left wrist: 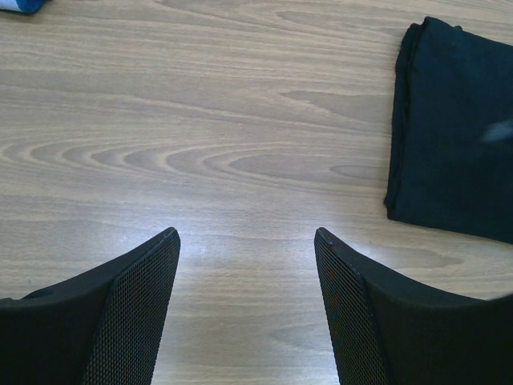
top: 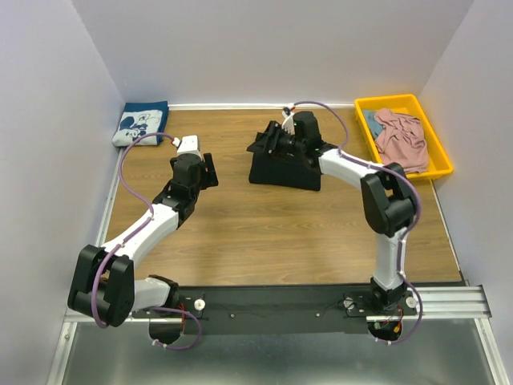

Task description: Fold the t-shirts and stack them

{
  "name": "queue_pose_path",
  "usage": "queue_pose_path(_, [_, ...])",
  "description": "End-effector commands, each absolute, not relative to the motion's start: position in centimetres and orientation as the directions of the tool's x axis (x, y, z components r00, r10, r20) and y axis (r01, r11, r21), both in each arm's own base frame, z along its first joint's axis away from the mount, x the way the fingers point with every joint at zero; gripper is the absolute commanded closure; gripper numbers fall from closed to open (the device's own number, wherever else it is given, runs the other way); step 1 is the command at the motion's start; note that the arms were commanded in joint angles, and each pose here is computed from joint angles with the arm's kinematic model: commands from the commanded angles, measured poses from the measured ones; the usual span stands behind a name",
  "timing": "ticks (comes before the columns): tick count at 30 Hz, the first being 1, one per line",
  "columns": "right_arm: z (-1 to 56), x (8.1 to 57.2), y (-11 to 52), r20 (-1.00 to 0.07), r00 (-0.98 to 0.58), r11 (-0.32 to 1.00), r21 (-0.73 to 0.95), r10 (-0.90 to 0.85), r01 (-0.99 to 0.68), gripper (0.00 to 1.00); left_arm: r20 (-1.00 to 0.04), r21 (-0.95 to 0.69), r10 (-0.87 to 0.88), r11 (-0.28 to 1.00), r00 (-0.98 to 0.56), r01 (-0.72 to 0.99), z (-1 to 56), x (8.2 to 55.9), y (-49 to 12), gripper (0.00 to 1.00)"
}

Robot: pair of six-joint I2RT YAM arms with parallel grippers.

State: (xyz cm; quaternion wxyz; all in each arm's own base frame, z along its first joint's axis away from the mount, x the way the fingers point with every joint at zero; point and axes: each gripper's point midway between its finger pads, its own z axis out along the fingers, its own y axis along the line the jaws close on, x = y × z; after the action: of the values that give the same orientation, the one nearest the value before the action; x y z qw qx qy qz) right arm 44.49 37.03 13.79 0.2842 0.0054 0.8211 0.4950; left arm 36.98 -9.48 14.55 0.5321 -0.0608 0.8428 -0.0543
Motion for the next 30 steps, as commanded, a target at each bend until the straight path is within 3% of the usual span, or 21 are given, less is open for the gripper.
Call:
queue_pose_path(1, [11.3,41.6,34.1,-0.508,-0.845,0.655,0.698,0.167,-0.290,0.37,-0.908,-0.164,-0.168,0.986,-0.383,-0.044,16.4,37.6,-9.5,0.24])
queue_pose_path(5, [10.2,39.7,31.0,-0.523,-0.838,0.708,0.651,0.157,-0.274,0.37,-0.909,-0.163,-0.167,0.986,-0.383,-0.044,16.4,37.5,-9.5,0.24])
queue_pose_path(12, [7.2,39.7,22.9,-0.455,-0.849,0.758,0.643,0.268,-0.106,0.38,-0.903,-0.180,-0.173,0.983,-0.393,-0.018,16.3,37.5,-10.1,0.24])
queue_pose_path(21, [2.0,39.4,17.1,-0.349,-0.879,0.783,0.620,0.325,0.044,0.38,-0.907,-0.172,-0.162,0.985,-0.389,-0.010,16.5,37.5,-10.1,0.24])
queue_pose_path(30, [2.1,43.9,10.3,-0.434,-0.832,0.847,0.525,0.347,0.080,0.38,-0.907,-0.182,-0.160,0.983,-0.389,0.021,16.7,37.6,-10.7,0.24])
